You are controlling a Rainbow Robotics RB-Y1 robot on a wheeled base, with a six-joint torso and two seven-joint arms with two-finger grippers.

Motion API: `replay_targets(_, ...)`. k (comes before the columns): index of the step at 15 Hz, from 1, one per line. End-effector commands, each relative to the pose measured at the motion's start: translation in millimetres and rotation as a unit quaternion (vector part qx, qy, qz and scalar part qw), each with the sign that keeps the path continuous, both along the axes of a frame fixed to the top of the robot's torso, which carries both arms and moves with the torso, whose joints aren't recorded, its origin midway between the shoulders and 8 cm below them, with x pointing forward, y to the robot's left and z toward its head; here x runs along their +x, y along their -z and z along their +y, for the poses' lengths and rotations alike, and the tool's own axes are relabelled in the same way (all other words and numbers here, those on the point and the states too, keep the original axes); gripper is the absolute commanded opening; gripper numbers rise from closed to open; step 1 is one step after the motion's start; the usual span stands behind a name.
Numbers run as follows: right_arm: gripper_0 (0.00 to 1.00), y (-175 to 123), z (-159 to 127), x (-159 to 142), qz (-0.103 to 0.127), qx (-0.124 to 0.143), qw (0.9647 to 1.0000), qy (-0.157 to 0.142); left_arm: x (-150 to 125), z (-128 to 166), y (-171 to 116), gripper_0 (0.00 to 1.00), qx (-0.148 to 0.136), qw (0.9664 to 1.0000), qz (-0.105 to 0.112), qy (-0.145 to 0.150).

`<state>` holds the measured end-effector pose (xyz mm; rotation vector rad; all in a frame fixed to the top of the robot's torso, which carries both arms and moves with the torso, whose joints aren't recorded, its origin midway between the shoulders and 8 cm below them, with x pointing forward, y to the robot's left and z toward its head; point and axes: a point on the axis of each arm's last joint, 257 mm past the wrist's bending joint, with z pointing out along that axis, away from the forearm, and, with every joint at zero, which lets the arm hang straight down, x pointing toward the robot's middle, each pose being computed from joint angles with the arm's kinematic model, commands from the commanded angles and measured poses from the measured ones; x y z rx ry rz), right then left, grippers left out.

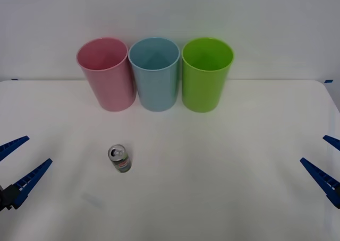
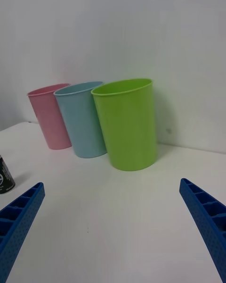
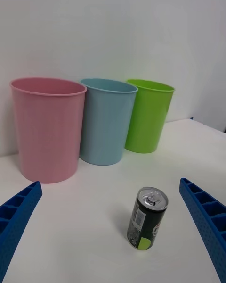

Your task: Grasp the object on the table and drop it into the matching bin: aluminum can to the light blue bin, PET bottle to the pink bin.

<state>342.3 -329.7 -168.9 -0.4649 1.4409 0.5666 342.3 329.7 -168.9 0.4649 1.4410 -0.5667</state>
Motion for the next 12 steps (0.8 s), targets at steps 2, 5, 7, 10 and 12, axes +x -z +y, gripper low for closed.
replay_targets(2, 1.00, 0, 0, 0, 0.000, 0.000, 1.0000, 0.000, 3, -3, -3, 1.00, -0.006, 1.0000, -0.007, 0.000)
replay_targets(5, 1.00, 0, 0, 0, 0.000, 0.000, 1.0000, 0.000, 4, -5, -8, 1.00, -0.006, 0.9998, -0.016, 0.004)
replay_targets(7, 1.00, 0, 0, 0, 0.000, 0.000, 1.0000, 0.000, 2, -3, -7, 1.00, 0.003, 0.9999, -0.015, 0.005)
replay_targets(10, 1.00, 0, 0, 0, 0.000, 0.000, 1.0000, 0.000, -7, 5, 1, 1.00, 0.023, 0.9997, 0.000, 0.008)
replay_targets(12, 1.00, 0, 0, 0, 0.000, 0.000, 1.0000, 0.000, -15, 8, 10, 1.00, 0.031, 0.9994, 0.013, 0.008)
